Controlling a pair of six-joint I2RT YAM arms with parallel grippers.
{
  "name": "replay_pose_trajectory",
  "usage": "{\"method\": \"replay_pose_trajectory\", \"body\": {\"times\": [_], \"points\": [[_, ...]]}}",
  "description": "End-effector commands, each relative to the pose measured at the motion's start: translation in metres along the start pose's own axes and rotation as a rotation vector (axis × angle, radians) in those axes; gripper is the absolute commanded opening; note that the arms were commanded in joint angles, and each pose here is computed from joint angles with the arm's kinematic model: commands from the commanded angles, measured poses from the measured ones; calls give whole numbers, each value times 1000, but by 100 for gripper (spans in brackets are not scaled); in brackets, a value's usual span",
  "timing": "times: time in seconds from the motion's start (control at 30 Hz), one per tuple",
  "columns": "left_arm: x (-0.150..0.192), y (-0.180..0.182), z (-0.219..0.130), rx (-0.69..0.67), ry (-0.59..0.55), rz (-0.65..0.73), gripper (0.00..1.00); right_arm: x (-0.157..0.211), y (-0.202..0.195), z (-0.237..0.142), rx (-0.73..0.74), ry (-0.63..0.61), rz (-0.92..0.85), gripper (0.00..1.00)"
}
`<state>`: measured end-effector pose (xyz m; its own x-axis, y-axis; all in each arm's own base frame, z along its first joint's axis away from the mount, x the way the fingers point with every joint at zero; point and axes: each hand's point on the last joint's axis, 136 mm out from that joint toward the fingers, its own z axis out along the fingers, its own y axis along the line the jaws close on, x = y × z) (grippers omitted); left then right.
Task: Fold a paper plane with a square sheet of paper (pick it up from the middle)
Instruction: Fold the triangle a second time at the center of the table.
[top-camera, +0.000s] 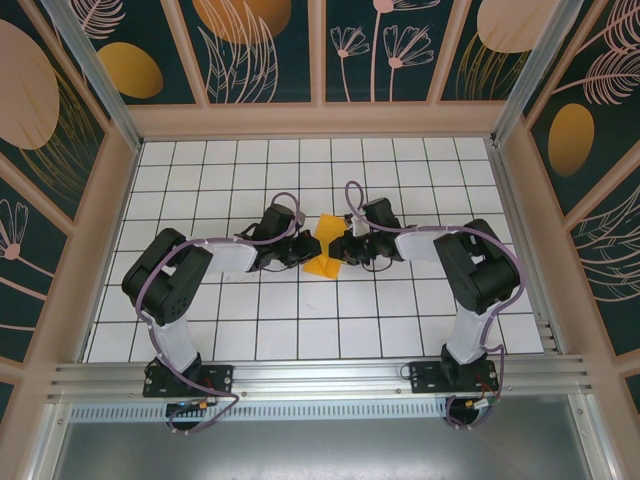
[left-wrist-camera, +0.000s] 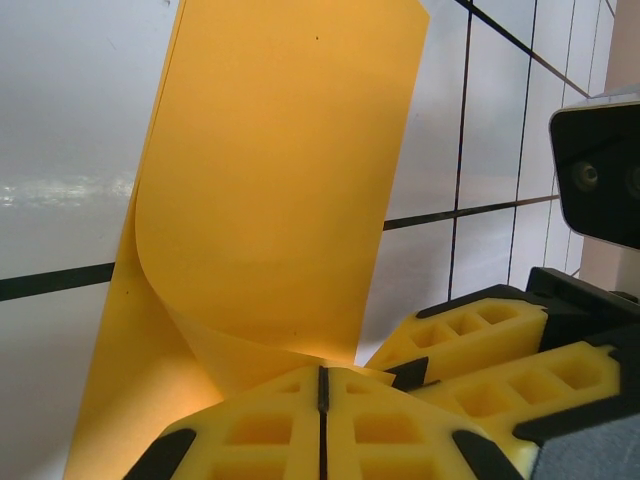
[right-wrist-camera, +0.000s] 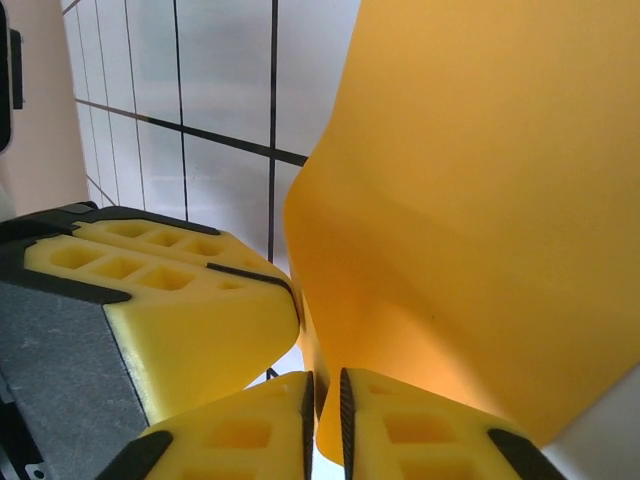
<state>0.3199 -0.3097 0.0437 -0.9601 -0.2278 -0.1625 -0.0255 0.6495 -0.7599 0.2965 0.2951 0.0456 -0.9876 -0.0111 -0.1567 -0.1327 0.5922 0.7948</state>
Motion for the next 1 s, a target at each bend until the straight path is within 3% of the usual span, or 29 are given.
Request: {"method": "replay_pose_trajectory", "body": {"times": [0.0, 0.37, 0.97], "points": [[2, 1, 1, 1, -3, 11, 9, -11, 5, 3, -4, -28, -30, 11], [-1, -31, -3, 126, 5, 73, 17, -22, -21, -7, 111, -78, -20, 3], [1, -34, 17, 121, 53, 97, 17, -30, -40, -15, 208, -102, -24, 2]]}}
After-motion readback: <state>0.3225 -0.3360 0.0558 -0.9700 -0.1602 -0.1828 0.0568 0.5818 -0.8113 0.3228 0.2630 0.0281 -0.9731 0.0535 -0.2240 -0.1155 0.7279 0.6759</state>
